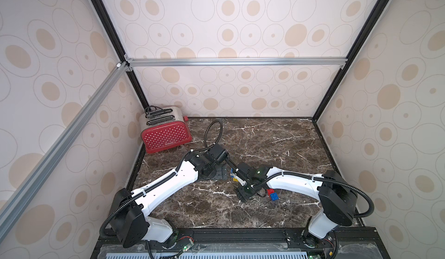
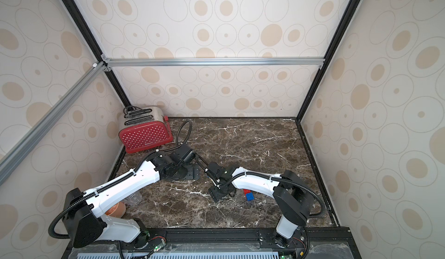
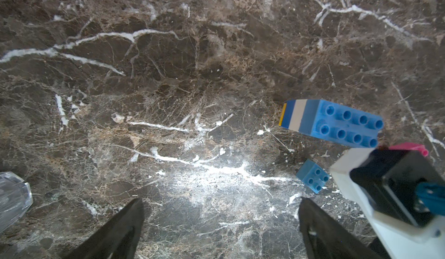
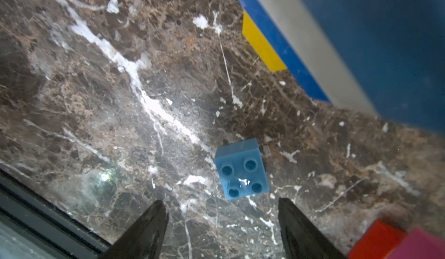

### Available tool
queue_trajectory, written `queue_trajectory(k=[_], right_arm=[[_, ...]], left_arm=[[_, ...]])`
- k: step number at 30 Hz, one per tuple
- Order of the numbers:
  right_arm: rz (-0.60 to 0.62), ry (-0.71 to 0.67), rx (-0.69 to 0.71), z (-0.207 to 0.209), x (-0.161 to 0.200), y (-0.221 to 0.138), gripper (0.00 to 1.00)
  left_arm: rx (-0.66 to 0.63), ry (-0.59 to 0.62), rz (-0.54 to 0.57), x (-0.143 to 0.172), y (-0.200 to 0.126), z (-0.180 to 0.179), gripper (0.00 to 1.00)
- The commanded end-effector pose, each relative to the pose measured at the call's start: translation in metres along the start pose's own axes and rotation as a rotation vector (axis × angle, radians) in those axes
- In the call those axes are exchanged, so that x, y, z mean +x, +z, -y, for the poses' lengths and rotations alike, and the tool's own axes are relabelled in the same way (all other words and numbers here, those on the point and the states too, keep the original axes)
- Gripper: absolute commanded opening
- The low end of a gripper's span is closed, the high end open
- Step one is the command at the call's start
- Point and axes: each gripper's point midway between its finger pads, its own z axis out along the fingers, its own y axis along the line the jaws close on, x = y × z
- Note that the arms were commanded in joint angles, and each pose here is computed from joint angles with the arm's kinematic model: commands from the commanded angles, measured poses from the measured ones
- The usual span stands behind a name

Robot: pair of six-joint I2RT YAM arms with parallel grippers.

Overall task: Assemble a carrot with lego
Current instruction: Adjust the lego brick at the center of the board.

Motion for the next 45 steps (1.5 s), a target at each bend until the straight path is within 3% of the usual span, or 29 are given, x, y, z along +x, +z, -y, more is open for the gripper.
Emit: queue_trajectory(k=[1, 8, 15, 33, 45], right_arm=[[0.013, -0.061, 0.034, 0.003, -0.008, 0.005, 0.74], [0.013, -0.06, 0.062, 0.008, -0.009, 0.015, 0.67], [-0.031, -0.058, 0.068, 0.008, -0.006, 0.023, 0.54], [0.043, -0.005, 0.108, 0.019, -0.006, -0.004, 0.55], [0.155, 0.088, 0.015, 0.011, -0.003, -0.029, 0.57]], left_arm=[[-0.016, -0.011, 0.027, -0.003, 0.001, -0.007, 0.99], [-0.017, -0.018, 0.038, -0.006, 0.0, -0.009, 0.99], [-0.032, -0.027, 0.037, -0.001, 0.0, -0.021, 0.99], [0.031, 0.002, 0.041, -0.002, -0.008, -0.012, 0.99], [0.032, 0.001, 0.072, -0.003, -0.008, -0.016, 0.99]])
